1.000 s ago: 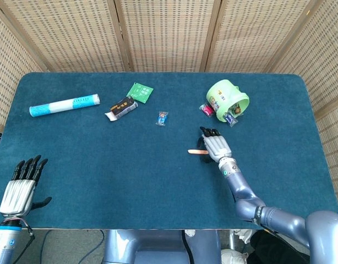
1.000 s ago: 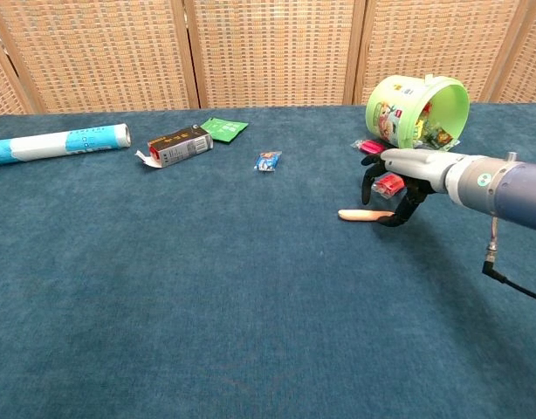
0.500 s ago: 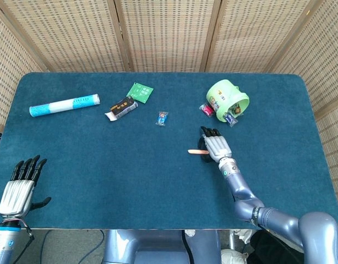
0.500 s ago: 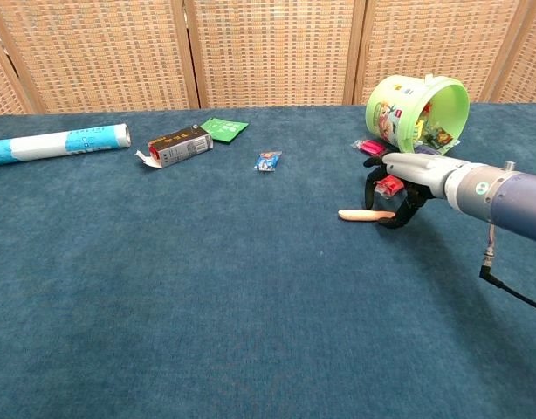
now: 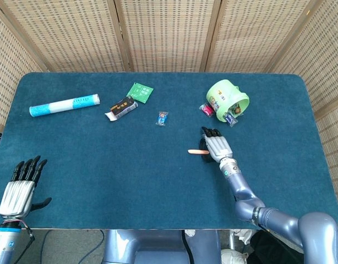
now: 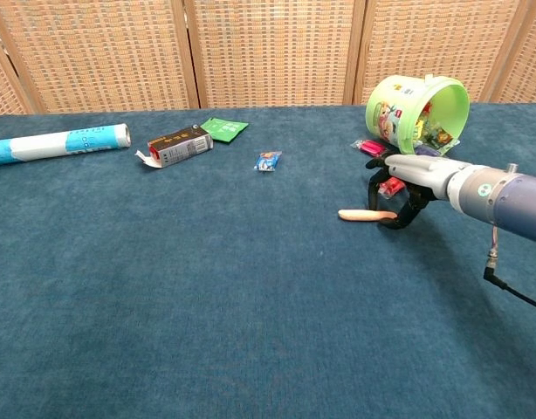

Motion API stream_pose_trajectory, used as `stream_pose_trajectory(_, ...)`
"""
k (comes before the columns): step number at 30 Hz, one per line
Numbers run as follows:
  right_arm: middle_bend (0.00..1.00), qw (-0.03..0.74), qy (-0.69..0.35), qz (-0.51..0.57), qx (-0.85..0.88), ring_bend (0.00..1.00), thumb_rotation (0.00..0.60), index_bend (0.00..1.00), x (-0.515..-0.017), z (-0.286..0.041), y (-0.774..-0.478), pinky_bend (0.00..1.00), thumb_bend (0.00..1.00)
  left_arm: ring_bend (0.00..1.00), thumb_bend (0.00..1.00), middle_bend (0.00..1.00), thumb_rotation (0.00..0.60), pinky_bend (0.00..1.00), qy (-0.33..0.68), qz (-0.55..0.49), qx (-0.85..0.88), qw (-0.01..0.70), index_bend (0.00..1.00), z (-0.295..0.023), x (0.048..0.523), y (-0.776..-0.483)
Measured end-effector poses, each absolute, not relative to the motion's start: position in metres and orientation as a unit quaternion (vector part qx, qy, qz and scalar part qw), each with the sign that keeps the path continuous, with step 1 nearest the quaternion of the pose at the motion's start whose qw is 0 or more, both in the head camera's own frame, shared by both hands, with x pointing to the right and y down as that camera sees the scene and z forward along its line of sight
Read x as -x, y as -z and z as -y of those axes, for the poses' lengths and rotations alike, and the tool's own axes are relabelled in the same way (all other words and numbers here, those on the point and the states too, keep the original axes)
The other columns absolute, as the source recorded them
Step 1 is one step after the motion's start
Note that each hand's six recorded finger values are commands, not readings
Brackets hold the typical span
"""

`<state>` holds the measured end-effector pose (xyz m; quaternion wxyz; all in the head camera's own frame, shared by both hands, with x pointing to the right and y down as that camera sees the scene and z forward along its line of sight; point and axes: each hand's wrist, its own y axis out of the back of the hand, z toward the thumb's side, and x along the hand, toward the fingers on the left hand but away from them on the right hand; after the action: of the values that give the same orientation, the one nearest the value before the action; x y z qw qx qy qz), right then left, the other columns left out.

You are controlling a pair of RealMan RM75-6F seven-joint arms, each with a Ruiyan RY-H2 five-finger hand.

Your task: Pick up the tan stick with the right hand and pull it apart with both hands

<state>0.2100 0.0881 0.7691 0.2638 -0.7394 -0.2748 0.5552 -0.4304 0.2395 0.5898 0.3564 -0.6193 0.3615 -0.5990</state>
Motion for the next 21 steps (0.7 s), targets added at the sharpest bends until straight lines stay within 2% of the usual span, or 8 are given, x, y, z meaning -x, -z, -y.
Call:
stream_pose_trajectory(6,0.05,0.261,-0.555,0.274,0.741,0.0,0.6,0.51,-0.2104,-0.0886,-0.7711,0.0,0.52,0.0,0.0,0.0,0.6,0.0,0.6,-0.36,0.62,0.356,0.0,-0.2403,0.43,-0.5904)
stream_pose_trajectory(21,0.1,0.251,-0.55,0.283,0.745,0.0,0.6,0.61,-0.2079,-0.089,-0.7718,0.0,0.56,0.0,0.0,0.0,0.6,0.0,0.602,-0.356,0.62,0.355,0.0,-0.2397,0.4305,-0.5927)
